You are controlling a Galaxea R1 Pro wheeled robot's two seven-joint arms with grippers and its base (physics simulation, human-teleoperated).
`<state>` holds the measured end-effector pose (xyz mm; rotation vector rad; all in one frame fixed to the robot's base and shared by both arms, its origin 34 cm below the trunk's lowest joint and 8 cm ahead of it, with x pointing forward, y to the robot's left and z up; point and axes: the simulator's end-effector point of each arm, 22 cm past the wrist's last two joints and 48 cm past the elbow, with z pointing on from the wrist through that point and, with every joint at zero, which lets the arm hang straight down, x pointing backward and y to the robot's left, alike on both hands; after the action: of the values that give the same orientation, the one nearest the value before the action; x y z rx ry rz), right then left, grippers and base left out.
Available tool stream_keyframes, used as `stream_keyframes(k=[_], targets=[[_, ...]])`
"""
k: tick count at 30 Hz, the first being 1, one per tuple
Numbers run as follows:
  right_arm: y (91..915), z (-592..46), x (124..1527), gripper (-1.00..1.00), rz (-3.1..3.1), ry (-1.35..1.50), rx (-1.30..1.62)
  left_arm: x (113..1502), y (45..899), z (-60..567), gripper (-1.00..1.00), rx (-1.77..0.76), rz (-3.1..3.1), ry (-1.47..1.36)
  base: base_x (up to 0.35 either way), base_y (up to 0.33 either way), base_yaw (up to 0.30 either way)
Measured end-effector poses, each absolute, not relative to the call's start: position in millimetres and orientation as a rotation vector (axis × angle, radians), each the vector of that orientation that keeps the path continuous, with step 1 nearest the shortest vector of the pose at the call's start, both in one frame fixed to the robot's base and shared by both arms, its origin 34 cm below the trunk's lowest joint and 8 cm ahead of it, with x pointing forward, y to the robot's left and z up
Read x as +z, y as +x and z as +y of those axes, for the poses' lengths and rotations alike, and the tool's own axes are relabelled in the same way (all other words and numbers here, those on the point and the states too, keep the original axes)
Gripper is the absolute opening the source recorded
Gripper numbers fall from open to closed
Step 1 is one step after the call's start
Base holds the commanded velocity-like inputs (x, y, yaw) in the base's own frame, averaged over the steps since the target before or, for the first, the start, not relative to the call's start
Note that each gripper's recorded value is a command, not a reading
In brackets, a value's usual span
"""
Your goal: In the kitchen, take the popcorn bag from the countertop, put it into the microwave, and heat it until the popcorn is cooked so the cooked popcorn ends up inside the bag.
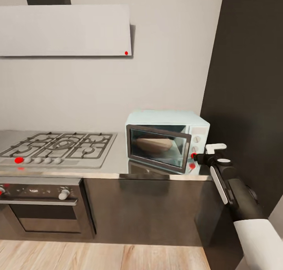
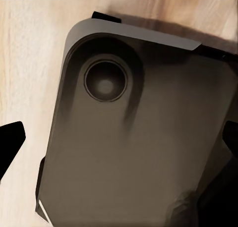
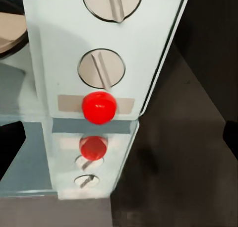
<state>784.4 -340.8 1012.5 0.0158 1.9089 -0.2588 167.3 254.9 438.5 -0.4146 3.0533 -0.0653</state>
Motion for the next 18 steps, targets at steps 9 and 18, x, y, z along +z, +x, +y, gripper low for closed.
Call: stream_keyframes(k=[9, 18], targets=[[785.3, -336.3, 1011.3, 1.0, 1.911, 0.012, -0.248, 438.4, 167.4, 254.9, 1.0, -0.065, 3.053, -0.417, 0.148, 0.0, 0.0], [790.7, -306.0, 1015.6, 1.0, 1.879, -0.086, -0.123, 438.4, 167.4, 254.9, 1.0, -0.065, 3.053, -0.417, 0.0, 0.0, 0.0]])
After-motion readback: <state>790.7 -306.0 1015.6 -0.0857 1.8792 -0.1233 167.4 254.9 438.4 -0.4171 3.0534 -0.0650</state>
